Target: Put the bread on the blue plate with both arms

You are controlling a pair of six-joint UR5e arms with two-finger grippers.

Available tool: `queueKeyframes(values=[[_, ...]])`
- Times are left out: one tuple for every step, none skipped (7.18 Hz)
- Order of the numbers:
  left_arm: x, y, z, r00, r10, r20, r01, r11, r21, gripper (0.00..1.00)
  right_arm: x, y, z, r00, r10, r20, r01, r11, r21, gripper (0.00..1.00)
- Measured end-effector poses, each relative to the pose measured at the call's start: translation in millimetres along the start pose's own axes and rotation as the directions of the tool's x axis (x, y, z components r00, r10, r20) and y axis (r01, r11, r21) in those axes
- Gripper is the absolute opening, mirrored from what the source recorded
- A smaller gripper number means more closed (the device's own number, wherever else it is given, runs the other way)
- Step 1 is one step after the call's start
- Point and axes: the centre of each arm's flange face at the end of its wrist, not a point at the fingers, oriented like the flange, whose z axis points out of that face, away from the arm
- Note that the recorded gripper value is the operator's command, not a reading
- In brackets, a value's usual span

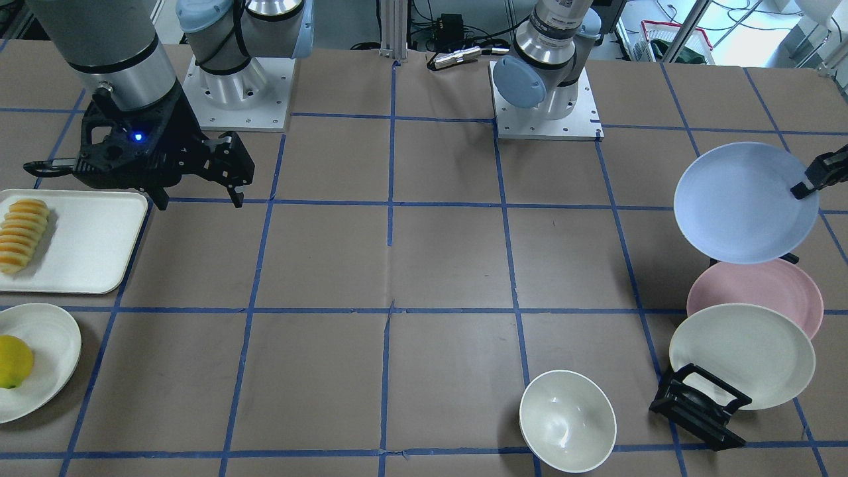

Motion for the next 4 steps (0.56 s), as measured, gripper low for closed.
queueKeyframes(values=[[50,-9,6,1.0,-0.019,0.002,0.019,1.0,-0.013,0.0,24,-3,3,1.0,0.018,-0.004,-0.018,1.0,-0.018,1.0],[99,-14,14,0.999,-0.048,0.005,0.048,0.999,-0.023,0.0,61,-4,10,0.999,0.032,-0.005,-0.033,0.998,-0.048,1.0],[147,-18,25,0.996,-0.088,-0.004,0.087,0.996,-0.024,0.0,111,0,28,1.0,0.029,0.001,-0.029,0.996,-0.089,1.0],[191,-20,38,0.992,-0.127,-0.015,0.127,0.992,-0.014,0.0,171,12,52,1.0,0.018,0.016,-0.015,0.992,-0.124,1.0]])
